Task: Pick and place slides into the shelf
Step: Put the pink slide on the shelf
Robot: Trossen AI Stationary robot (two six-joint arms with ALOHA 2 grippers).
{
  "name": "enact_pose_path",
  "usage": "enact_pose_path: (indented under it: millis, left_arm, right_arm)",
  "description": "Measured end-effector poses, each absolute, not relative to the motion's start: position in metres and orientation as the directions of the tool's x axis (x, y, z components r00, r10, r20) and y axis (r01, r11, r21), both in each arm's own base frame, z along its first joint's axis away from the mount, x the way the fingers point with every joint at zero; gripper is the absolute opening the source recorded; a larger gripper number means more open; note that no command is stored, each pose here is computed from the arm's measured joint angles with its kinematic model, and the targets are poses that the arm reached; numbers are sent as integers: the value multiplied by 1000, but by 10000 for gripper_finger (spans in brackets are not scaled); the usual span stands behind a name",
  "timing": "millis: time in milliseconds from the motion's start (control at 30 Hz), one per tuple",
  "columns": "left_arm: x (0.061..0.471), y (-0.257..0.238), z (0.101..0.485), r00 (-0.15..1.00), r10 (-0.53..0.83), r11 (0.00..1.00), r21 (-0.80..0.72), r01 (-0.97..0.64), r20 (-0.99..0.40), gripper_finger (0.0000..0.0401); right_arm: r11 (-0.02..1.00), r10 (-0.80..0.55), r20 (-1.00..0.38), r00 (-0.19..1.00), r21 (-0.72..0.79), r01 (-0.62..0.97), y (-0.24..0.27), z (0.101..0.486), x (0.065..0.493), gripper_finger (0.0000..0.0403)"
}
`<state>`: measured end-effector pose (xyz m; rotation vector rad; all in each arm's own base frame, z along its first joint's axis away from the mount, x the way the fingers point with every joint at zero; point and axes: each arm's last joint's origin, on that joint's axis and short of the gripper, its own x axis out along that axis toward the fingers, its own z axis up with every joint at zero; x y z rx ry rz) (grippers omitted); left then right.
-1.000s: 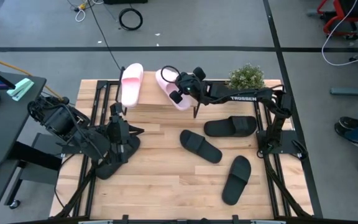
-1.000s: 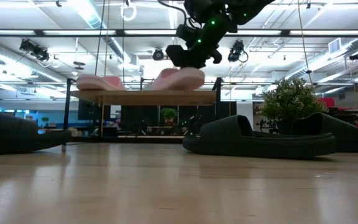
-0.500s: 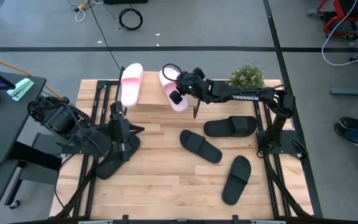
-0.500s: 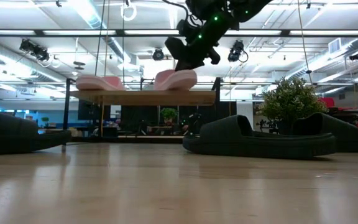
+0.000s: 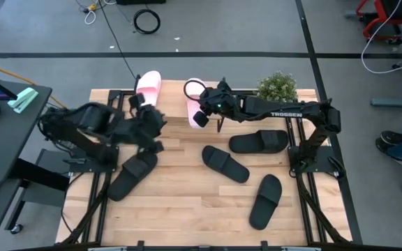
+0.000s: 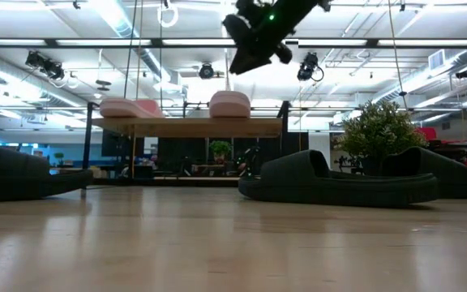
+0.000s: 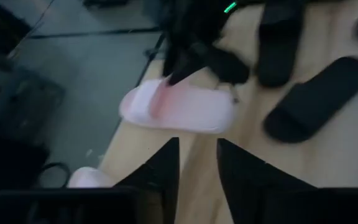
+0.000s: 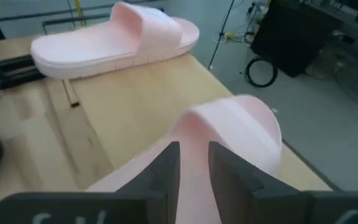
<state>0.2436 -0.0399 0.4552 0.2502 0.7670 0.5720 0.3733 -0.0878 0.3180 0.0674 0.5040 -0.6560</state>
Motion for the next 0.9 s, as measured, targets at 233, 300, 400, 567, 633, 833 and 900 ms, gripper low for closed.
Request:
enact_pose_path:
  millis: [233, 300, 400, 567, 633, 833, 900]
  left_arm:
    - [300, 10, 419, 379, 682, 731, 601, -324, -626, 161]
    - [318, 26, 404, 324, 702, 712, 612, -344, -635, 166]
    - [345, 51, 381, 267, 721, 692, 642, -329, -639, 166]
    - [381, 84, 342, 210, 738, 674, 685, -276, -642, 167]
    - [391, 95, 329, 194, 742, 670, 696, -257, -642, 167]
    - [405, 121, 301, 135, 747, 665, 725, -182, -651, 167]
    - [406, 130, 298, 126, 752, 658, 724, -204, -647, 167]
  right_arm:
    - [867, -422, -566, 708, -22, 499, -51, 347, 335, 90]
    - [880, -382, -603, 700, -4, 476, -39, 354, 321, 90]
    - [891, -348, -639, 687, 4, 454, -23, 363, 301, 90]
    - [908, -307, -656, 689, 13, 418, -5, 373, 280, 90]
    - [915, -296, -656, 695, 14, 403, -1, 376, 276, 90]
    - [923, -285, -657, 698, 9, 385, 5, 377, 272, 90]
    - [921, -292, -661, 691, -1, 388, 6, 376, 273, 90]
